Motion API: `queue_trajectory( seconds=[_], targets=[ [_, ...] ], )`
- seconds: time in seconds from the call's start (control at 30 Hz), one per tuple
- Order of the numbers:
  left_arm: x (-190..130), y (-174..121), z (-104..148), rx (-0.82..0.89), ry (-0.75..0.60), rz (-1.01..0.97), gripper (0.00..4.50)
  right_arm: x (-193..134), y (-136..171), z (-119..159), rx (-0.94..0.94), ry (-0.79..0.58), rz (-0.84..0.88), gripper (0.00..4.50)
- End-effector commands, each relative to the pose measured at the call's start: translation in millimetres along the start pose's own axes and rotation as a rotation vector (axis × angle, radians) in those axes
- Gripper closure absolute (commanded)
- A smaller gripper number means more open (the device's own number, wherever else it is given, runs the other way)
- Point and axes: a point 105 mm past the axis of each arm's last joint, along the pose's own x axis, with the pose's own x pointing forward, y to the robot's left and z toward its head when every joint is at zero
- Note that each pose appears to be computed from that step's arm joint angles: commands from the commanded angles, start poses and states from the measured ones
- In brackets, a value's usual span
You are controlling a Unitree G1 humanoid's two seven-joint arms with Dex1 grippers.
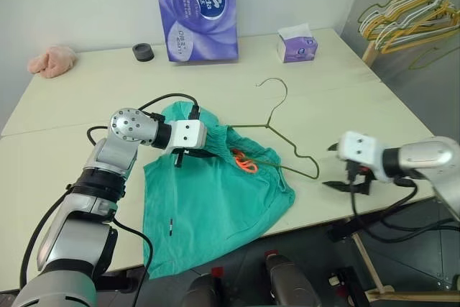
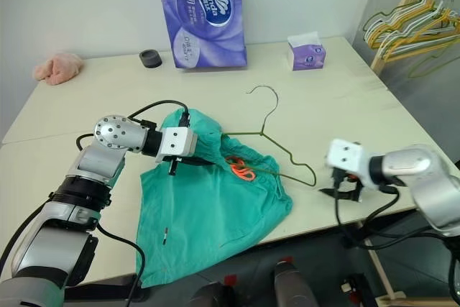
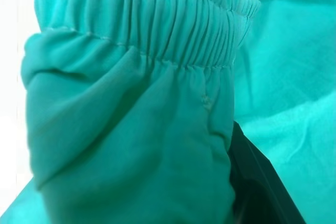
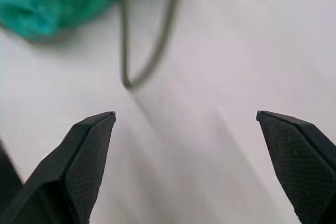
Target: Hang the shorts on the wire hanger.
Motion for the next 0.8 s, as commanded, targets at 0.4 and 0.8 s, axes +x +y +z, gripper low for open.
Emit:
queue_trajectory(
  seconds=[0.4,0.8],
  targets=[
    [-10,18,11,0.001,-0.045,0.124,3.70,55,67,47,0.393,-0.395,-0.063,0.00],
    [-14,17,10,-0.010,-0.041,0.149,3.70,61,98,44,0.424,-0.389,0.005,0.00]
  ],
)
